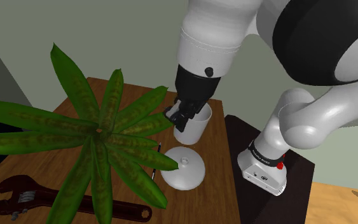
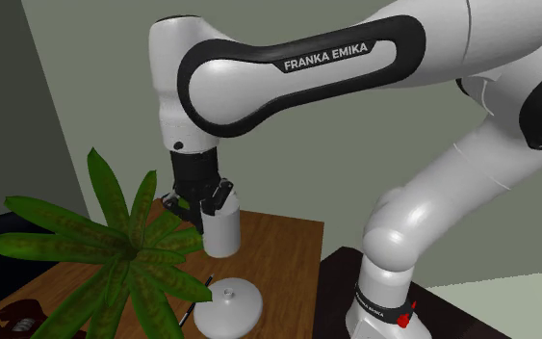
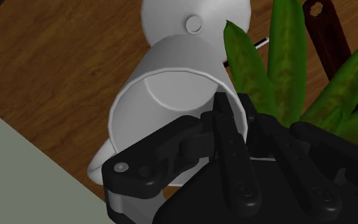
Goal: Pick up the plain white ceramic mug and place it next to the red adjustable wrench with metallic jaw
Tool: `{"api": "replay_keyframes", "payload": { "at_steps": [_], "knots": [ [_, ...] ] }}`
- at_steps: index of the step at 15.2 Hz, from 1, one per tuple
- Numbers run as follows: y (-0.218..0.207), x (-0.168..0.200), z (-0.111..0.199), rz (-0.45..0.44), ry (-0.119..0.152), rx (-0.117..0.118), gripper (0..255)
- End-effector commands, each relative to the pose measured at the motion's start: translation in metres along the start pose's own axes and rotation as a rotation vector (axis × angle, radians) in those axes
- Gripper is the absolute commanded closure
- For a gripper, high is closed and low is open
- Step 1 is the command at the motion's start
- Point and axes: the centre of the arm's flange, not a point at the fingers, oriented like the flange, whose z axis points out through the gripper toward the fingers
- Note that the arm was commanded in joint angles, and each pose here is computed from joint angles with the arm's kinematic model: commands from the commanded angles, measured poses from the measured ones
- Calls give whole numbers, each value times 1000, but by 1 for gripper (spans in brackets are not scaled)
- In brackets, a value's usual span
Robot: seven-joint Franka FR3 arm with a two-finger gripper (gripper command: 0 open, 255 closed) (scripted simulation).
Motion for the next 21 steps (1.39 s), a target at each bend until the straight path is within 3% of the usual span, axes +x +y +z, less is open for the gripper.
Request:
{"api": "replay_keyframes", "payload": {
  "at_steps": [1,21],
  "knots": [
    [-21,-17,-1,1,0,0,255],
    [-234,-172,-20,1,0,0,255]
  ]
}}
